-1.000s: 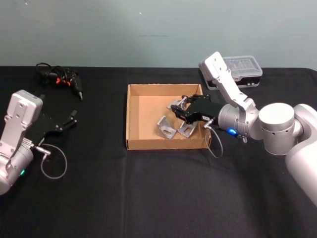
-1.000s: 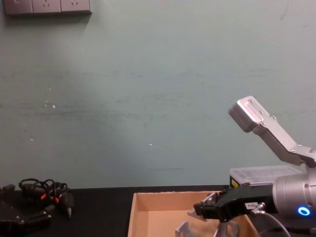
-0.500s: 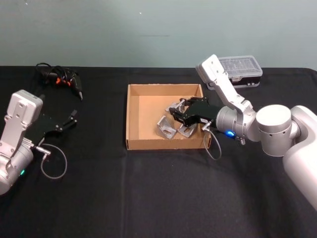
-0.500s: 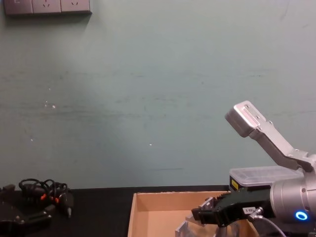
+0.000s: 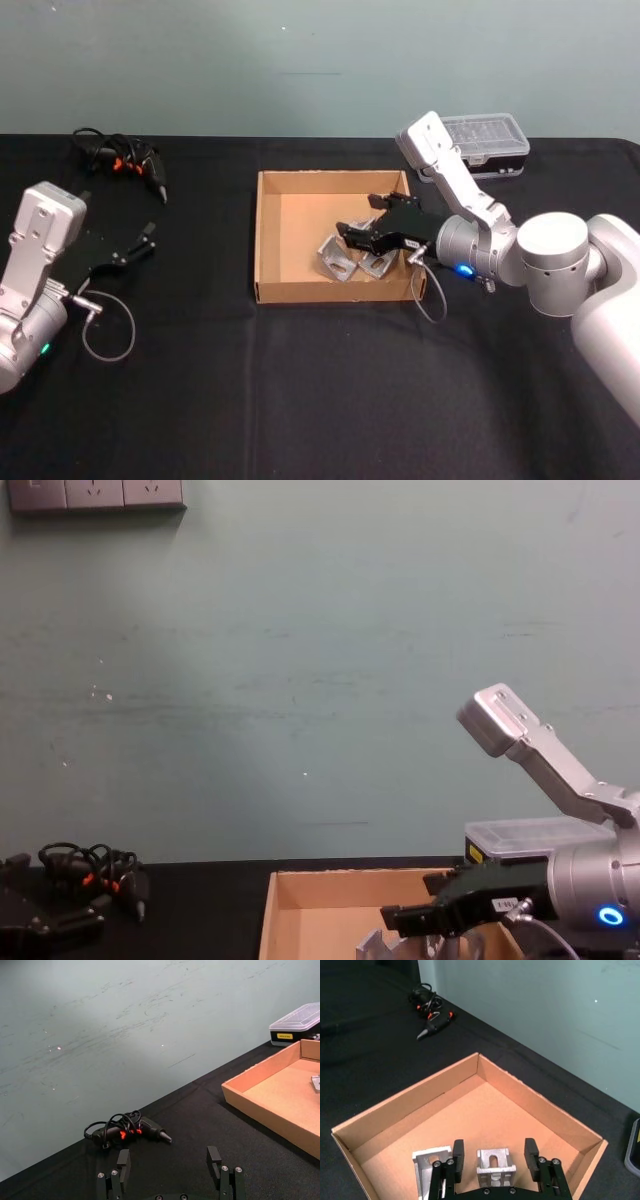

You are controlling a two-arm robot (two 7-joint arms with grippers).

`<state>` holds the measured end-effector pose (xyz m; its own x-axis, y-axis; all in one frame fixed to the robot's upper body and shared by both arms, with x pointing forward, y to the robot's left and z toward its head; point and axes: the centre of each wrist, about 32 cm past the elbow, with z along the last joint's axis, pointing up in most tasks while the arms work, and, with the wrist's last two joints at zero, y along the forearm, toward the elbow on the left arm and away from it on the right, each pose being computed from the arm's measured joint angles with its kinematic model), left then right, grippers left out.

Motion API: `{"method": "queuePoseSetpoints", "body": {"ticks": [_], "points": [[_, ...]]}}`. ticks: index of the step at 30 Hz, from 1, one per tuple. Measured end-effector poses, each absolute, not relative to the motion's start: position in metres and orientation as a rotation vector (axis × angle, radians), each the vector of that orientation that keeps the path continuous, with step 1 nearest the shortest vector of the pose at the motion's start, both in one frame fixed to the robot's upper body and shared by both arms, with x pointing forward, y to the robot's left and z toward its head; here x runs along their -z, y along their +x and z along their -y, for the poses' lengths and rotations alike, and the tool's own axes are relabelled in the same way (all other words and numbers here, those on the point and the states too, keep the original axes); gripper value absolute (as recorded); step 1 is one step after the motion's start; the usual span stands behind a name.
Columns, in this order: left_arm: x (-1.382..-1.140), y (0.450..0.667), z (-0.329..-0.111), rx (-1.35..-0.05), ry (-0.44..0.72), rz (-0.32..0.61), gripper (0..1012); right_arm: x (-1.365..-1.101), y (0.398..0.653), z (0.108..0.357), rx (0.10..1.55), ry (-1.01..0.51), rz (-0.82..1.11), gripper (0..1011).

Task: Use one hand to pick up the angle iron from the table and place it into the box.

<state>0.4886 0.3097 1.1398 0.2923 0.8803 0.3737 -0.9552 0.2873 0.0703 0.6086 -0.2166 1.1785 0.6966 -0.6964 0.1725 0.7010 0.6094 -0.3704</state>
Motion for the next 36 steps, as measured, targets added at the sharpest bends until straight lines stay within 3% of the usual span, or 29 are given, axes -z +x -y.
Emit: {"method": "queuePoseSetpoints", "body": {"ticks": [2, 10, 22, 36], "points": [[-1.140, 0.489, -0.310, -1.248, 0.304, 0.285, 1000, -1.180, 0.608, 0.217, 0.814, -0.423, 0.020, 824], [-1.140, 0.489, -0.310, -1.248, 0.304, 0.285, 1000, -1.189, 0.604, 0.217, 0.831, -0.406, 0.060, 1004], [-1.140, 0.489, -0.310, -1.248, 0.304, 0.285, 1000, -1.201, 0.588, 0.220, 0.867, -0.391, 0.153, 1004], [-1.140, 0.489, -0.310, -1.248, 0.305, 0.285, 1000, -1.204, 0.547, 0.245, 0.961, -0.344, 0.318, 1004]]}}
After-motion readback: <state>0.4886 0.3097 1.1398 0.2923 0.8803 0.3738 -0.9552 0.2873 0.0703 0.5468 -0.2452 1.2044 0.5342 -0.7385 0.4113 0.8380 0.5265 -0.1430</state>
